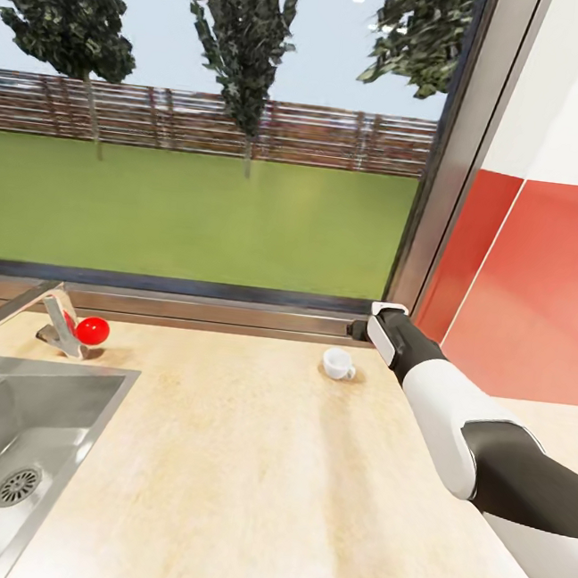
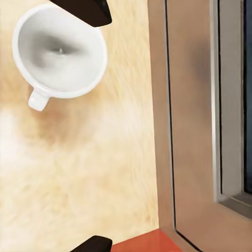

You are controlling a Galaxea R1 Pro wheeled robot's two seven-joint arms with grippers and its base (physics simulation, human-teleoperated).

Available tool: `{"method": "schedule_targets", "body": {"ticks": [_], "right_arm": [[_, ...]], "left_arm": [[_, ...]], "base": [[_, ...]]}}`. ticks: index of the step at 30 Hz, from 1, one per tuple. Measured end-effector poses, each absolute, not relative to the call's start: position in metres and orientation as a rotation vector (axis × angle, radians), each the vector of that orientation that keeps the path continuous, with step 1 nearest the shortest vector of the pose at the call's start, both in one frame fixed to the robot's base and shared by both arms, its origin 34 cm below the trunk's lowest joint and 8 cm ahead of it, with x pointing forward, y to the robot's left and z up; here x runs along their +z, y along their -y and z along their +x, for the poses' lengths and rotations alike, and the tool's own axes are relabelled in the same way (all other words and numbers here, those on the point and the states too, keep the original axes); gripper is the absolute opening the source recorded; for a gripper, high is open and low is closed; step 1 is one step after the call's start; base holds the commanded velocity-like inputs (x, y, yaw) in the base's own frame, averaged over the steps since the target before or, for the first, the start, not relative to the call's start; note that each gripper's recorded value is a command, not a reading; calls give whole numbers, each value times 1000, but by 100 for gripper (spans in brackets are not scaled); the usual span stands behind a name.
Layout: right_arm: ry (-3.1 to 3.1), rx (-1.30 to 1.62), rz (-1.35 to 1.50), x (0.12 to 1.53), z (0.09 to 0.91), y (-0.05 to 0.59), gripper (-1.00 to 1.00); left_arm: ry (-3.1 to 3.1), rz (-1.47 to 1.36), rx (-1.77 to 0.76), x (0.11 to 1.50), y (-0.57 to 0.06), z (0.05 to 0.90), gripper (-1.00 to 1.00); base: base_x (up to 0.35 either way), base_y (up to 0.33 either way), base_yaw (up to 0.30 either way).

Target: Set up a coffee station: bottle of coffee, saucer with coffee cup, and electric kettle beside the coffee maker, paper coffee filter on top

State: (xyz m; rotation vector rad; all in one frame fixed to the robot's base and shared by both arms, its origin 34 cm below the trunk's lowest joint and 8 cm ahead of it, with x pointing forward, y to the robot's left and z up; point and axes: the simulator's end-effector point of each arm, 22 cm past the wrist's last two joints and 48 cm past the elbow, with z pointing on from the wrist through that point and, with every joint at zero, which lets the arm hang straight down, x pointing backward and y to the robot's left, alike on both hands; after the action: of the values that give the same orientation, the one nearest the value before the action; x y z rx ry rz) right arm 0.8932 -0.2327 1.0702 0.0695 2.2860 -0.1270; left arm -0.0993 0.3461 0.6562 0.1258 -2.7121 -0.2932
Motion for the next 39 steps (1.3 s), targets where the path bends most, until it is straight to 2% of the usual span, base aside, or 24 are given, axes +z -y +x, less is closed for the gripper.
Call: {"method": "schedule_targets", "body": {"ticks": [39], "right_arm": [[-2332,-130,66,1037,895,232,100]], "left_arm": [[2674,119,-291,665,-346,-112,100]], "base": [[1,0,0]]}}
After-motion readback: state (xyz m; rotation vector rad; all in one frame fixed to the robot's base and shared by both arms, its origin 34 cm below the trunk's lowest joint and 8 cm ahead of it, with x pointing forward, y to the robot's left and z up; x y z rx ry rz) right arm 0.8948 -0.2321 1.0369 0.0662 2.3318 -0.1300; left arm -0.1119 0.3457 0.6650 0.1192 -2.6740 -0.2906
